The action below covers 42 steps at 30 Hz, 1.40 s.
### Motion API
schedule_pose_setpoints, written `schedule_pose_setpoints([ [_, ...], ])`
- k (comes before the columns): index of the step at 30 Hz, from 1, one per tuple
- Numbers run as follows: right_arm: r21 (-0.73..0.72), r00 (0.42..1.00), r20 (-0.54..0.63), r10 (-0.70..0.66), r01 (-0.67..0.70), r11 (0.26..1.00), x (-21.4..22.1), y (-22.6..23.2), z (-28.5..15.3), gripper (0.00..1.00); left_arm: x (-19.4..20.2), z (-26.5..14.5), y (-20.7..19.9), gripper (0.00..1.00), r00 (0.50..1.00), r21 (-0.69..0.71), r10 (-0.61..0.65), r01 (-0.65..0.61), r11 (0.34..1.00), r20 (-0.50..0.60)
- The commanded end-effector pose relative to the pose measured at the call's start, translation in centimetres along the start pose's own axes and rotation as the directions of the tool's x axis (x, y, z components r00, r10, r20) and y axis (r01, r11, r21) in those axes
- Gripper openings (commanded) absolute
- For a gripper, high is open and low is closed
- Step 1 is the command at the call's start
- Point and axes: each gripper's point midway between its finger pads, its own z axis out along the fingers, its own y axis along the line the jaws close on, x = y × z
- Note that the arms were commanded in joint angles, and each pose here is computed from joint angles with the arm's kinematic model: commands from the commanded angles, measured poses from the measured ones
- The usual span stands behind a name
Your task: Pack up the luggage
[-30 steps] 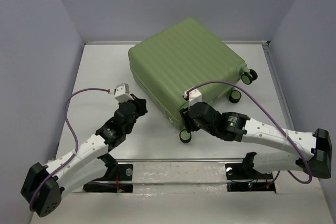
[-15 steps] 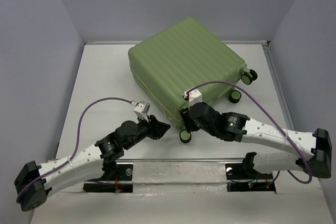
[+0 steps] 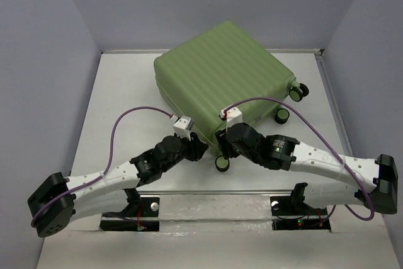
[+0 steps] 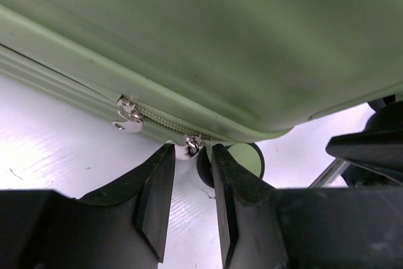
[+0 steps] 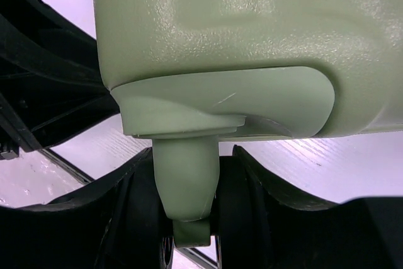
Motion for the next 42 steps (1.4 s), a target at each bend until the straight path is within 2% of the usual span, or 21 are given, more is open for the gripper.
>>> schedule_pose_setpoints([
  [1,-0.021,0.999,-0.032,0.028,-0.029,0.999,1.2,0.7,0.0,0.07,-3.1,0.8,-1.1,0.4,0.995,-0.001,0.043,-0.043,0.999,0.093],
  [3,-0.022,0.999,-0.03,0.029,-0.03,0.999,1.1,0.8,0.0,0.07,-3.0,1.2,-0.6,0.37,0.995,-0.029,0.058,-0.055,0.998,0.087],
  [6,-0.027,0.999,-0.029,0.029,-0.03,0.999,1.1,0.9,0.0,0.07,-3.4,1.7,-0.2,0.26,0.993,-0.064,0.083,-0.078,0.995,0.089],
  [7,-0.028,0.999,-0.031,0.028,-0.029,0.999,1.2,0.9,0.0,0.07,-3.5,1.7,-0.2,0.13,0.992,-0.073,0.092,-0.086,0.994,0.09],
  [8,-0.03,0.999,-0.031,0.029,-0.03,0.999,1.2,0.9,0.0,0.07,-3.6,1.8,0.0,0.06,0.991,-0.088,0.094,-0.086,0.992,0.091],
  [11,-0.031,0.999,-0.036,0.027,-0.028,0.999,1.5,0.8,-0.1,0.07,-4.7,1.3,2.4,0.06,0.988,-0.234,0.098,-0.067,0.97,0.122],
  [14,-0.047,0.999,-0.041,0.025,-0.027,0.999,1.8,0.9,-0.3,0.07,-4.9,0.0,4.8,0.06,0.989,-0.364,0.097,-0.052,0.93,0.108],
  [17,-0.069,0.999,-0.045,0.024,-0.027,0.997,2.0,1.1,-0.5,0.07,-5.2,-1.7,8.4,0.06,0.99,-0.506,0.084,-0.014,0.863,0.116],
  [22,-0.1,0.998,-0.066,-0.003,-0.004,0.995,2.8,2.2,-0.4,0.07,-6.2,-3.0,12.3,0.06,0.983,-0.589,0.006,0.104,0.801,0.182],
  [25,-0.153,0.997,-0.07,-0.042,0.03,0.988,3.2,4.5,-0.2,0.07,-7.5,-3.1,11.1,0.06,0.972,-0.526,-0.019,0.142,0.839,0.232],
  [26,-0.155,0.995,-0.084,-0.059,0.045,0.987,3.6,5.1,0.3,0.07,-7.9,-3.2,10.5,0.09,0.968,-0.497,-0.032,0.156,0.854,0.249],
  [27,-0.17,0.996,-0.072,-0.062,0.049,0.984,3.0,6.1,0.2,0.07,-8.8,-3.8,9.4,0.18,0.957,-0.443,-0.054,0.181,0.878,0.284],
  [28,-0.189,0.994,-0.068,-0.081,0.067,0.98,3.1,7.2,0.1,0.07,-9.2,-4.2,9.0,0.4,0.951,-0.417,-0.07,0.197,0.887,0.302],
  [30,-0.218,0.994,-0.049,-0.093,0.081,0.973,2.1,9.3,0.6,0.07,-10.8,-6.3,7.5,0.6,0.926,-0.332,-0.109,0.238,0.913,0.362],
  [31,-0.23,0.995,-0.037,-0.097,0.086,0.97,1.7,10.1,0.7,0.07,-11.2,-7.2,7.1,0.73,0.917,-0.31,-0.122,0.25,0.917,0.379],
  [33,-0.263,0.995,-0.006,-0.101,0.096,0.96,0.8,12.4,1.4,0.07,-12.4,-10.0,6.6,0.81,0.888,-0.267,-0.159,0.294,0.918,0.432],
  [35,-0.307,0.996,0.064,-0.058,0.075,0.949,-2.2,14.8,1.1,0.09,-13.6,-12.3,6.2,0.85,0.865,-0.248,-0.182,0.326,0.912,0.468],
  [36,-0.317,0.996,0.082,-0.044,0.068,0.946,-3.1,15.6,1.3,0.27,-14.5,-13.7,5.8,0.86,0.846,-0.219,-0.194,0.338,0.915,0.497],
  [38,-0.369,0.991,0.134,-0.031,0.079,0.926,-5.6,18.0,1.4,0.51,-16.4,-15.8,4.9,0.86,0.819,-0.182,-0.208,0.352,0.918,0.535],
  [39,-0.379,0.989,0.144,-0.032,0.085,0.921,-6.4,18.7,1.5,0.72,-16.6,-16.7,4.8,0.86,0.815,-0.18,-0.211,0.356,0.917,0.539],
  [42,-0.402,0.982,0.182,-0.042,0.113,0.909,-9.1,20.8,1.6,1.0,-19.0,-19.5,3.9,0.86,0.78,-0.149,-0.222,0.372,0.916,0.585],
])
